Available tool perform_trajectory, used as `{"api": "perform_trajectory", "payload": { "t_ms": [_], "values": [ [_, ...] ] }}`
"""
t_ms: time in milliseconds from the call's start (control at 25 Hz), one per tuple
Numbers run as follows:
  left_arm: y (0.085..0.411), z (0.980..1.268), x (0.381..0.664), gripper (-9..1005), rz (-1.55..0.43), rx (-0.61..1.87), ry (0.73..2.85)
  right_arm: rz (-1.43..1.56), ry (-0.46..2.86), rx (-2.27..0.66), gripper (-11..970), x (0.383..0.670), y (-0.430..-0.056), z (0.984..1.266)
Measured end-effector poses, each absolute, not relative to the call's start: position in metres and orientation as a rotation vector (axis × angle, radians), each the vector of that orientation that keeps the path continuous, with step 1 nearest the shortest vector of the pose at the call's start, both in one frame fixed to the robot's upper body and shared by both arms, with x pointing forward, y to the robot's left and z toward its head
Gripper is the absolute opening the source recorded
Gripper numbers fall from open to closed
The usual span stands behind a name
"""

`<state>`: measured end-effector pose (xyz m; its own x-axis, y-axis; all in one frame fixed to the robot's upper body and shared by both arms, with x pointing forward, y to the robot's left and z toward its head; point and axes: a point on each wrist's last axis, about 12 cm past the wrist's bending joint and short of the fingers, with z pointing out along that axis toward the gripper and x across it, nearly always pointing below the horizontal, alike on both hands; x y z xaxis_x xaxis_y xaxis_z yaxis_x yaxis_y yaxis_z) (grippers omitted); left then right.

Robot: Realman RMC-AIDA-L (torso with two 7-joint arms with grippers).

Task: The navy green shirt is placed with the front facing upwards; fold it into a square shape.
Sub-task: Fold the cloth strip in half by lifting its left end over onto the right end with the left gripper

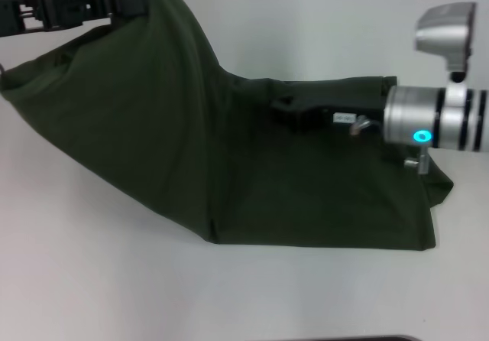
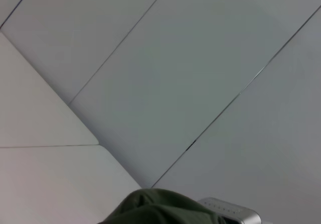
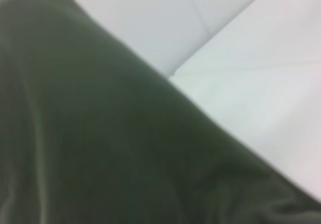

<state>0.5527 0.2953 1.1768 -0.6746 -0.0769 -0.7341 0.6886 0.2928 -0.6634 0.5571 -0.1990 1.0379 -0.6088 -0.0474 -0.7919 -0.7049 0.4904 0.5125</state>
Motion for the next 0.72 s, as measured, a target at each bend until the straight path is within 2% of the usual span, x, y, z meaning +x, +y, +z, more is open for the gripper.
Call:
{"api": "perform_trajectory", "payload": {
  "t_ms": [480, 720],
  "values": [
    [0.258, 1.168, 0.559, 63, -1.533, 0.539, 1.846, 1.066, 1.871, -0.371, 67, 0.536, -0.278, 1.049],
    [0.243, 1.162, 0.562, 63, -1.573, 0.516, 1.831, 1.02, 1.858, -0.324, 67, 0.528, -0.303, 1.055]
  ]
}}
